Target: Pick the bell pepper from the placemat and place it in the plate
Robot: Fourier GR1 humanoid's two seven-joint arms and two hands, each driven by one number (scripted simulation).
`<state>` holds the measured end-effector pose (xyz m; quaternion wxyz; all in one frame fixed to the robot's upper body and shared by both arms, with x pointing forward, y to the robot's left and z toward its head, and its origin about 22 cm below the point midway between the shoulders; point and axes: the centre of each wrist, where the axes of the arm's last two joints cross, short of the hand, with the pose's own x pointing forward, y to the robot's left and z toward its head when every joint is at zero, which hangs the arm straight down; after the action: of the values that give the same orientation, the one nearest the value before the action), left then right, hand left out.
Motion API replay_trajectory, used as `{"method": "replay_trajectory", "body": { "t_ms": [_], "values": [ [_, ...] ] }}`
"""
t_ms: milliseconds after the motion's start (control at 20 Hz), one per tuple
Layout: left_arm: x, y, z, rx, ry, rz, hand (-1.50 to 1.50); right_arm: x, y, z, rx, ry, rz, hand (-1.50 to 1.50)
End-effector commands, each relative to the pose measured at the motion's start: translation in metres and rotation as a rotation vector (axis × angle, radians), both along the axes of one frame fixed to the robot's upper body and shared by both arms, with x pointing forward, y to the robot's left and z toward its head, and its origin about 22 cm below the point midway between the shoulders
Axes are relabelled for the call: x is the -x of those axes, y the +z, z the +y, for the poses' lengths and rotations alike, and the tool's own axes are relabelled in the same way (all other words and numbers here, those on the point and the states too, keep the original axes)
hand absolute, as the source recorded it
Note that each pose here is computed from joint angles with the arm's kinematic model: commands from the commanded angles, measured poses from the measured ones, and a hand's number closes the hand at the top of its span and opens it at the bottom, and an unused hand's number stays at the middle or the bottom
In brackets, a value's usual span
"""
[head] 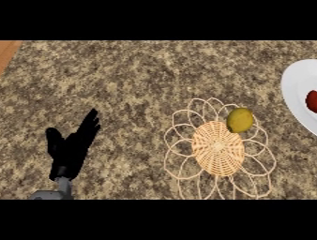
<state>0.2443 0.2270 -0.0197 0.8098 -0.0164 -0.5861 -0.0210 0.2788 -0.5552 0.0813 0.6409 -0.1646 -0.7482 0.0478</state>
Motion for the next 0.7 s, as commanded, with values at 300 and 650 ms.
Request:
{"method": "replay_trajectory", "body": {
  "t_ms": [300,650],
  "values": [
    [0.010,-0.006,0.002,0.016,0.010,0.041,0.00,0.051,0.008,-0.035,0.019,0.202,0.044,-1.50],
    [0.001,-0.002,0.010,0.001,0.041,0.038,0.00,0.069,-0.004,-0.039,0.073,0.221,0.060,-1.50]
  ]
}}
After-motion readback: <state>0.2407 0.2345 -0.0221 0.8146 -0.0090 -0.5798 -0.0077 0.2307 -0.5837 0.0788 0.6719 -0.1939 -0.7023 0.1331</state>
